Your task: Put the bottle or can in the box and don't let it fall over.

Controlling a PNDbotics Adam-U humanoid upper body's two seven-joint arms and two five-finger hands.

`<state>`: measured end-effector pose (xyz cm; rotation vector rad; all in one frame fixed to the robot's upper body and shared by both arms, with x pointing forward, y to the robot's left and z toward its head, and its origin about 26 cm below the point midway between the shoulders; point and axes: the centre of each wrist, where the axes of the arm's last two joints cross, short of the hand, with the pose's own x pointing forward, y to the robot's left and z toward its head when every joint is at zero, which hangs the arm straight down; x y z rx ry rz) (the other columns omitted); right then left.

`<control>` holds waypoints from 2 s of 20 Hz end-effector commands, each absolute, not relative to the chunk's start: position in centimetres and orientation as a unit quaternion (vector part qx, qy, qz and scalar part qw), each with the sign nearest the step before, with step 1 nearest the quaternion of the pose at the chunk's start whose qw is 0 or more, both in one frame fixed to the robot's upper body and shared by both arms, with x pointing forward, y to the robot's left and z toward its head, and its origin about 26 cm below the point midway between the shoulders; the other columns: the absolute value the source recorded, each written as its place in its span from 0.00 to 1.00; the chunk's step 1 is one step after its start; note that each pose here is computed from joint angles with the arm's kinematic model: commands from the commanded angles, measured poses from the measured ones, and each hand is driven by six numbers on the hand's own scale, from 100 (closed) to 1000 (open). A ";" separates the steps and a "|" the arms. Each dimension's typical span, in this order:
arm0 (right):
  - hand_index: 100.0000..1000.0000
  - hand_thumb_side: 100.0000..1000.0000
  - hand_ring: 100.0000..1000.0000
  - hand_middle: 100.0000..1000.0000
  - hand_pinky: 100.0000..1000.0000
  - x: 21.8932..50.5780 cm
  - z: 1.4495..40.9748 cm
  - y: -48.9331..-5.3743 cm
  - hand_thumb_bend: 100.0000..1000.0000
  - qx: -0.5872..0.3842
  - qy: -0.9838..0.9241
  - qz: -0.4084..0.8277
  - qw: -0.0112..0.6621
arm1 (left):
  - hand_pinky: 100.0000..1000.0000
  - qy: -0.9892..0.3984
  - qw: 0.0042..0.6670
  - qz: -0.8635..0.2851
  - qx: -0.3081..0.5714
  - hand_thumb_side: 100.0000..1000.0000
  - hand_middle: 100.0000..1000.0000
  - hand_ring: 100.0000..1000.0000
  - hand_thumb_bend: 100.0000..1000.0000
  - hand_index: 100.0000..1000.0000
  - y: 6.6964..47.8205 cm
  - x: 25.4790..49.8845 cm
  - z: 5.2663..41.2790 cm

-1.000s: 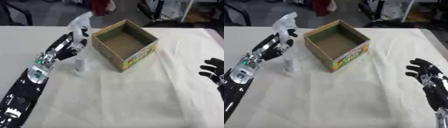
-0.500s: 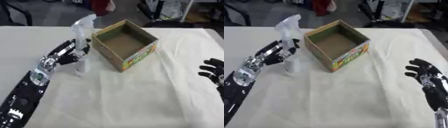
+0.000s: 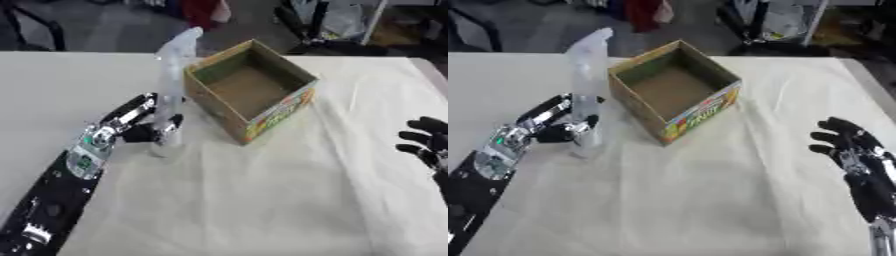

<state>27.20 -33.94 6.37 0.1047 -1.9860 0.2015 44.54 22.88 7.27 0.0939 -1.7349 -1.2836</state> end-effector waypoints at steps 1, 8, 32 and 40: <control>0.82 0.41 0.77 0.76 0.72 27.2 6.9 -34.2 0.00 0.041 -0.840 0.089 0.533 | 0.20 -0.720 0.479 -0.501 0.030 0.42 0.15 0.52 0.00 0.57 23.0 44.5 6.7; 0.82 0.41 0.77 0.76 0.72 27.2 6.8 -34.2 0.00 0.042 -0.840 0.089 0.533 | 0.14 -0.778 0.466 -0.421 -0.008 0.60 0.07 0.45 0.00 0.49 23.4 45.0 8.9; 0.82 0.41 0.77 0.76 0.73 31.4 10.9 -28.7 0.00 0.180 -0.855 0.185 0.450 | 0.83 -0.821 0.230 -0.500 0.152 0.76 0.81 0.97 0.00 0.98 24.9 48.5 21.6; 0.82 0.41 0.77 0.76 0.73 31.2 10.8 -29.1 0.00 0.170 -0.855 0.181 0.455 | 0.91 -0.796 0.234 -0.507 0.231 1.00 1.00 1.00 0.06 1.00 26.4 48.5 19.5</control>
